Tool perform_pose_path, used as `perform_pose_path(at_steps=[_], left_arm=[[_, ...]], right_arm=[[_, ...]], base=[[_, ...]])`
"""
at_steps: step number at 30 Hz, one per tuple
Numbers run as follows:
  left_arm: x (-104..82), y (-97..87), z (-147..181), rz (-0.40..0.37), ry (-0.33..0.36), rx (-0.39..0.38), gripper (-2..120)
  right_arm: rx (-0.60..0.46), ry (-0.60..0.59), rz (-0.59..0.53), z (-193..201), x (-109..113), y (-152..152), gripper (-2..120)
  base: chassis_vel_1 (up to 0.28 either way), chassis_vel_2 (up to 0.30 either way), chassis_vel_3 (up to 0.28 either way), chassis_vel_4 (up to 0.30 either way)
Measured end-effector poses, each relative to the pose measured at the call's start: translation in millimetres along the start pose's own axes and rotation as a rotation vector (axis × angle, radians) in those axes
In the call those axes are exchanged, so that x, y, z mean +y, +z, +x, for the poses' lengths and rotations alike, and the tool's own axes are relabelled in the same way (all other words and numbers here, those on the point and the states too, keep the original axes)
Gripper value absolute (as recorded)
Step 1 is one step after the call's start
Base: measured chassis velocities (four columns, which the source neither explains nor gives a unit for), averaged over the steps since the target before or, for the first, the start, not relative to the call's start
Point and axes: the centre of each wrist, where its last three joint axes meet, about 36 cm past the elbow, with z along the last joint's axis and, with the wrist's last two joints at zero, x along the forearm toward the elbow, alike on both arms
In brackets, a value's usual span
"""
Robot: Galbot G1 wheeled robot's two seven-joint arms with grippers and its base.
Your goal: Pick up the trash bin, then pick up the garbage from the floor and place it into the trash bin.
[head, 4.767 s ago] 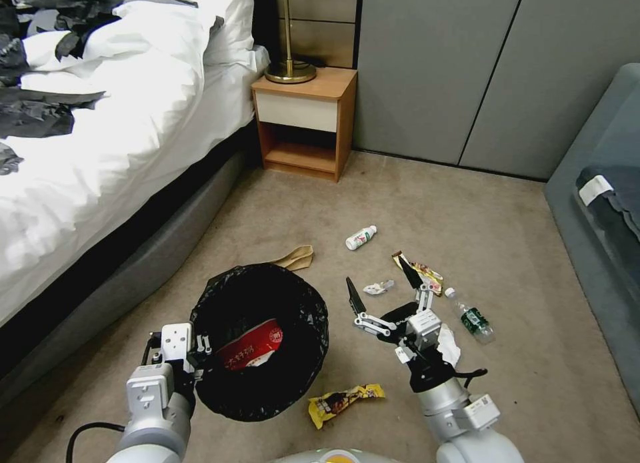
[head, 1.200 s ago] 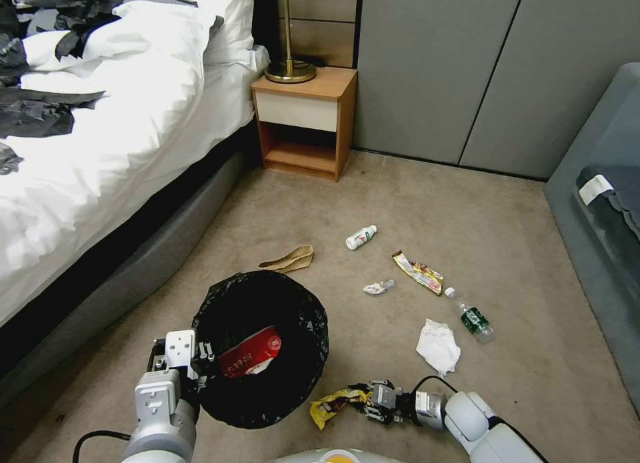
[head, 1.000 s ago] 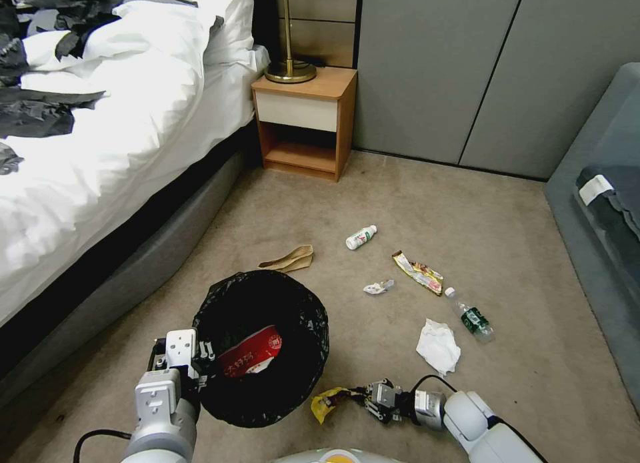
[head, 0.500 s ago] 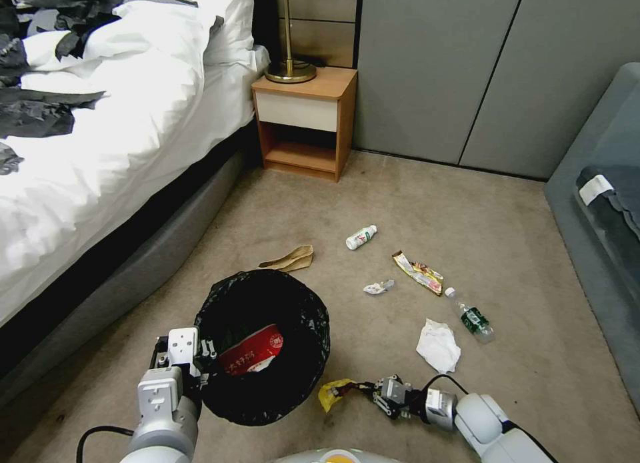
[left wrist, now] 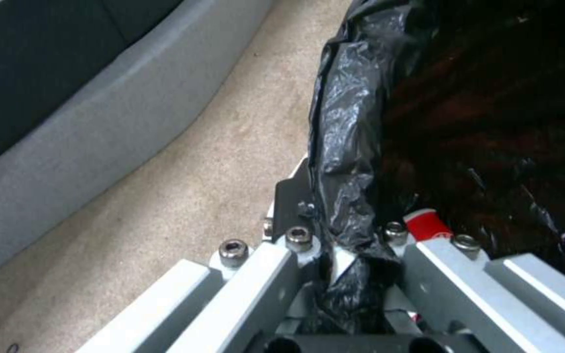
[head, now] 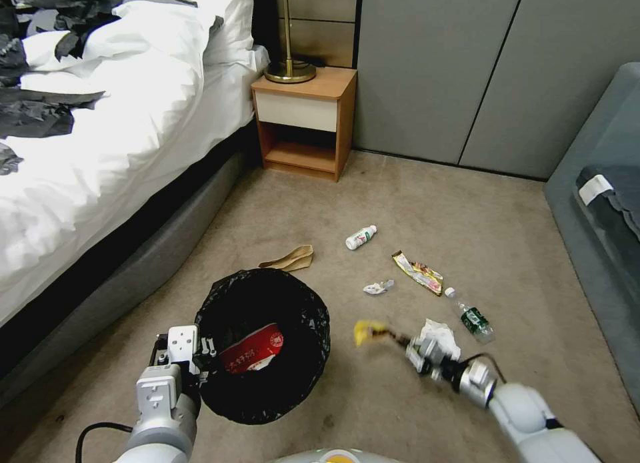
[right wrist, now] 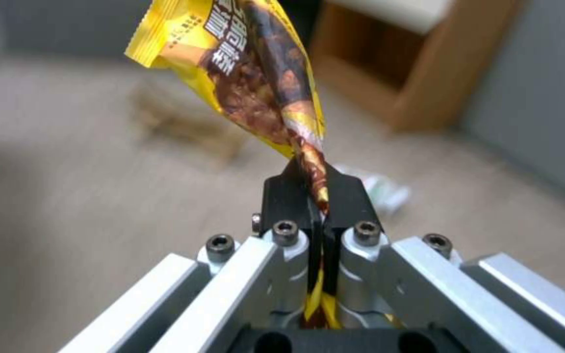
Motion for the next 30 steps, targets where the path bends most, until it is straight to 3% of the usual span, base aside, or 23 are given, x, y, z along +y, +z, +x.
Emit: perform_pose_path(at_steps=[2,3,6,7,10,11,14,15,19,30], left_arm=[[0.6,-0.3,-0.4,-0.002,0.001,0.0,1],[0.6,-0.3,-0.4,-0.002,0.001,0.0,1],[-0.4,1.7,-2.0,-0.004,0.005,0.006,1],[-0.4,1.7,-2.0,-0.004,0.005,0.006,1],[-2.6,3.1,-2.1,-0.005,0.012,0.011,1],[-2.6,3.1,-2.1,-0.005,0.012,0.011,1],[-3.6,3.6,-1.6,-0.006,0.015,0.014,1],[-3.6,3.6,-1.6,-0.006,0.015,0.014,1],[-6.6,4.6,-0.4,-0.009,0.021,0.015,1],[-16.0,6.7,1.2,-0.012,0.037,0.016,1]], right_arm=[[-0.105,0.092,-0.031,-7.9,-0.8,-38.3,0],[-0.105,0.092,-0.031,-7.9,-0.8,-38.3,0],[-0.312,0.131,-0.112,-21.8,16.2,-108.9,0],[-0.312,0.131,-0.112,-21.8,16.2,-108.9,0],[-0.442,0.057,-0.164,-25.7,53.8,-167.3,0],[-0.442,0.057,-0.164,-25.7,53.8,-167.3,0],[-0.47,-0.063,-0.161,-23.4,97.1,-200.5,0],[-0.47,-0.063,-0.161,-23.4,97.1,-200.5,0],[-0.416,-0.193,-0.146,-23.6,137.9,-201.5,0],[-0.262,-0.324,-0.123,-37.0,172.8,-162.0,0]], base=[[0.0,0.0,0.0,0.0],[0.0,0.0,0.0,0.0],[0.0,0.0,0.0,0.0],[0.0,0.0,0.0,0.0],[0.0,0.0,0.0,0.0],[0.0,0.0,0.0,0.0],[0.0,0.0,0.0,0.0],[0.0,0.0,0.0,0.0],[0.0,0.0,0.0,0.0],[0.0,0.0,0.0,0.0]])
